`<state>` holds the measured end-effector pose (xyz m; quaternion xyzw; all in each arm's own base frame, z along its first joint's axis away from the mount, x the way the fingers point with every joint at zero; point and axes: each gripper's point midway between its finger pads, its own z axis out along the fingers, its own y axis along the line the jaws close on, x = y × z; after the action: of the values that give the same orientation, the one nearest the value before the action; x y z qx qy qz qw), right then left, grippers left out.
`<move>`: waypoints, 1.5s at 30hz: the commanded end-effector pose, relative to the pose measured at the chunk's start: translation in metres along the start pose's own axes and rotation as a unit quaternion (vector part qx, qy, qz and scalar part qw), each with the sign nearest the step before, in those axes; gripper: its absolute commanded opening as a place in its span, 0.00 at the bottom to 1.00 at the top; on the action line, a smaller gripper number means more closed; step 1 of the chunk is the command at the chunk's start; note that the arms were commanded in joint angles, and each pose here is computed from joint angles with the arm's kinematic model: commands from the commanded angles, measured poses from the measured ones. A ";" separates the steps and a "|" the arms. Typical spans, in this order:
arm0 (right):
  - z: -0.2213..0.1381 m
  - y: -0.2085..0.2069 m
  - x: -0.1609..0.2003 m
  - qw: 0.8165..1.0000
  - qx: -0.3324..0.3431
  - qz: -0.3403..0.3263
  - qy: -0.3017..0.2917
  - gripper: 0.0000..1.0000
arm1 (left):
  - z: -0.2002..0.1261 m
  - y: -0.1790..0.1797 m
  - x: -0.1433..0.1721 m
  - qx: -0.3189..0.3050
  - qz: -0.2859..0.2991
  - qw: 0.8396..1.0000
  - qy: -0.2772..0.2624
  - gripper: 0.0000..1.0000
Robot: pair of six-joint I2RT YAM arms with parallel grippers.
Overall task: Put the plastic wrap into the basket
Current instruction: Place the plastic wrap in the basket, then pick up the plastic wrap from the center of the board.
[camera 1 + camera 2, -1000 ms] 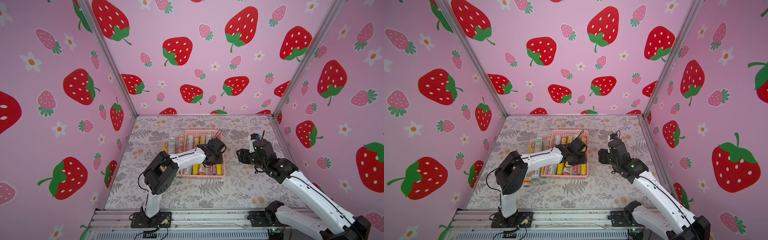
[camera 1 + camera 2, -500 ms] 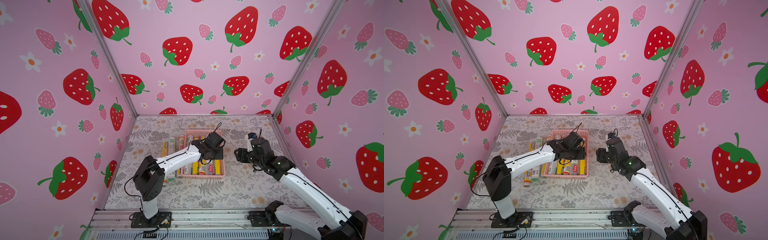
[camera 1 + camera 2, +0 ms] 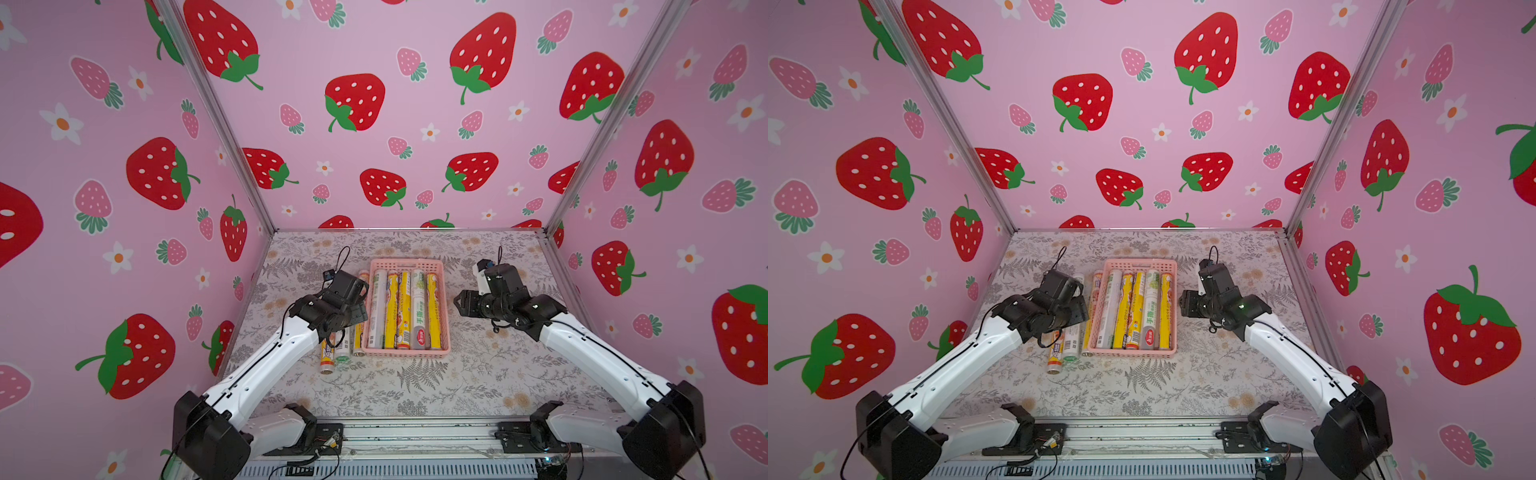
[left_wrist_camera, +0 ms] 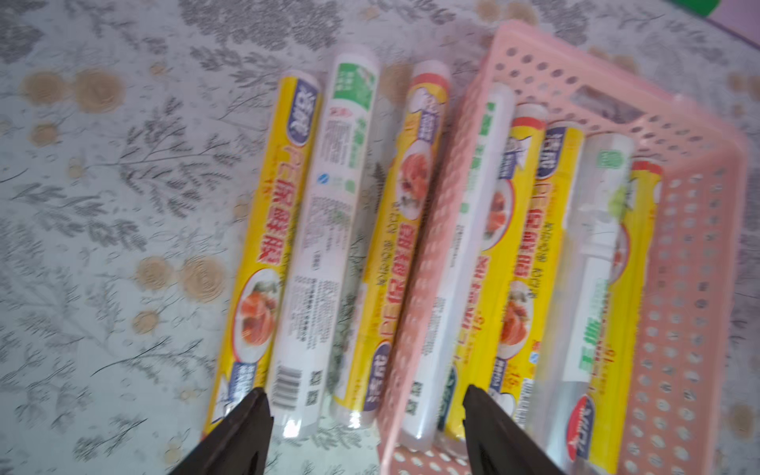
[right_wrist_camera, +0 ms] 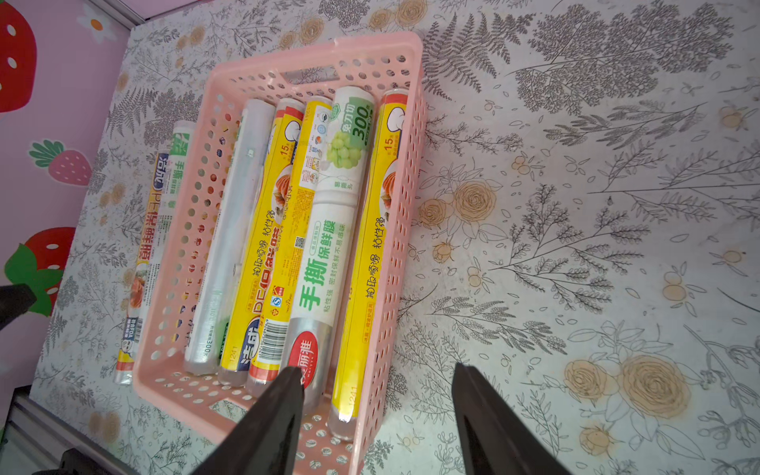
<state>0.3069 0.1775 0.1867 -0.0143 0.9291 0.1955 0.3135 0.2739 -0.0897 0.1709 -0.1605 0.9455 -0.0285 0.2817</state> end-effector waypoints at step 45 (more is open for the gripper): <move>0.025 -0.010 0.018 0.999 0.014 0.035 0.032 0.63 | 0.110 0.107 0.063 -0.075 -0.121 0.980 0.141 0.73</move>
<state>0.3077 0.1815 0.1513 0.0124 0.9442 0.1921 0.2673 0.2518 -0.0138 0.0308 -0.2865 0.9489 -0.0371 0.1270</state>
